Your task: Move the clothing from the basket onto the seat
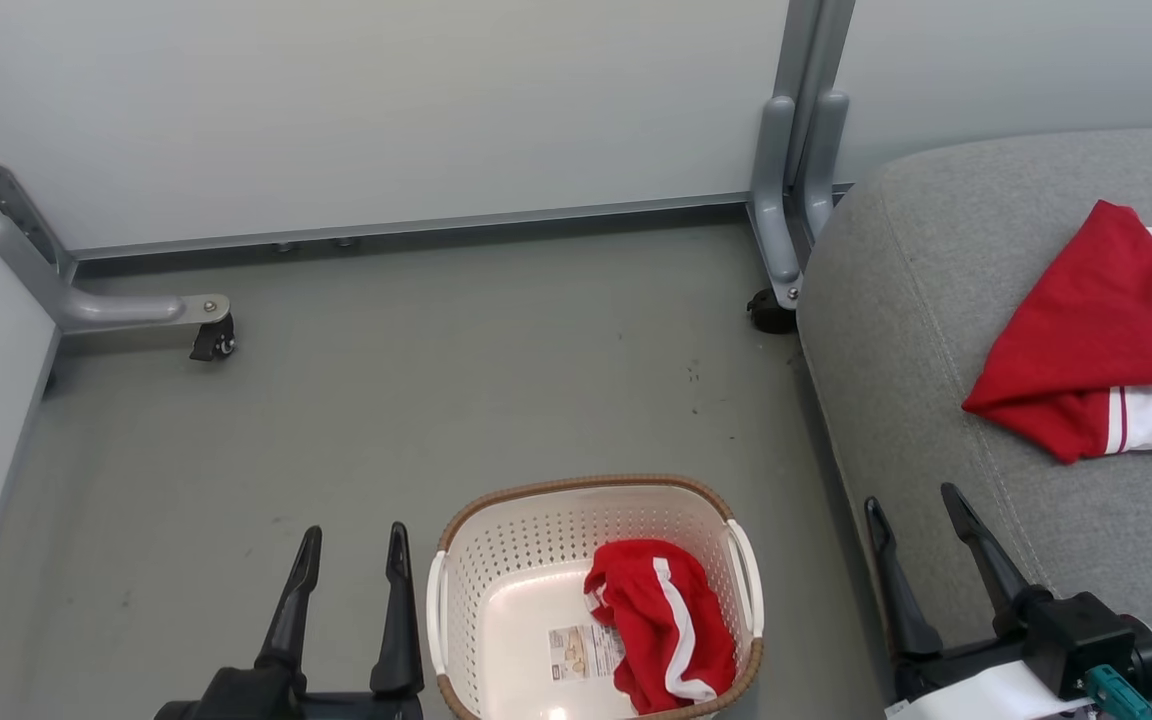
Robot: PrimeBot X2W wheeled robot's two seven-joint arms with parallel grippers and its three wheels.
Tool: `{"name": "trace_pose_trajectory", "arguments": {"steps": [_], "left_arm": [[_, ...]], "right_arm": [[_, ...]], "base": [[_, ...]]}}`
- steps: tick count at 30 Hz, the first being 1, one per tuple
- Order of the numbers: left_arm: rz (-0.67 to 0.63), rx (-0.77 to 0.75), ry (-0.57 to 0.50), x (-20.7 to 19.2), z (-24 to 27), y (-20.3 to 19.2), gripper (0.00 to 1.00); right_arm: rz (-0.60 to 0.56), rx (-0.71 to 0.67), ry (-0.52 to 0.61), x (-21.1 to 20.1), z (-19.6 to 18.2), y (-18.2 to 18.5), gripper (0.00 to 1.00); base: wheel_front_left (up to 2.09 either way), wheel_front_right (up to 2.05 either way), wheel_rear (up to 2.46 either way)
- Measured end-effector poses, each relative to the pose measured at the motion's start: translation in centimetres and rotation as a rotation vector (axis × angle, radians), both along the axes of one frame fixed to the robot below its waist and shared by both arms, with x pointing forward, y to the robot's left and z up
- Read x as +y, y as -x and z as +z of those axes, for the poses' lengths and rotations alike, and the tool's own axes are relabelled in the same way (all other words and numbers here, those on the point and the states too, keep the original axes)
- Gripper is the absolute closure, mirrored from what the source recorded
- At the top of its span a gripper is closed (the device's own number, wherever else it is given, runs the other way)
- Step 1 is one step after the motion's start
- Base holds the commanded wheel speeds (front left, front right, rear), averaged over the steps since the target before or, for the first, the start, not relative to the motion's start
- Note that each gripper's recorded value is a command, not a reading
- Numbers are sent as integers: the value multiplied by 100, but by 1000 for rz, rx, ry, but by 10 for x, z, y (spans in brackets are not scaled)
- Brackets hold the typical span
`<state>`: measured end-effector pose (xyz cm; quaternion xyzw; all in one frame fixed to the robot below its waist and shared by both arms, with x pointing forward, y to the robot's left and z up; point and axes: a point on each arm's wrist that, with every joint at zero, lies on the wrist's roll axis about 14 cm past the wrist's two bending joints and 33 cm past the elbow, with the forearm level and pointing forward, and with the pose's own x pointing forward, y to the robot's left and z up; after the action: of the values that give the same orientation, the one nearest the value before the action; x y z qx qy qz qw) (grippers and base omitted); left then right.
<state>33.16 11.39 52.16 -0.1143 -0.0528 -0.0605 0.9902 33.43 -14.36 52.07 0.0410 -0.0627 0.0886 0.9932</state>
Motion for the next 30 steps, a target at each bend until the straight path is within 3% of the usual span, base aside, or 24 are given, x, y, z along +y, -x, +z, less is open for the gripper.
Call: {"name": "trace_pose_trajectory", "arguments": {"steps": [10,23,30], "left_arm": [[-22,18,-9,-5,-7,-13,0],[-125,64,-48,-26,-37,-78,0],[-252,101,-130,-50,-78,-124,0]], "right_arm": [[-7,26,-4,-1,-8,-10,0],[-102,49,-10,-33,-24,-73,0],[-142,59,6,-48,-44,-117,0]], "base": [[0,0,0],[0,0,0],[0,0,0]]}}
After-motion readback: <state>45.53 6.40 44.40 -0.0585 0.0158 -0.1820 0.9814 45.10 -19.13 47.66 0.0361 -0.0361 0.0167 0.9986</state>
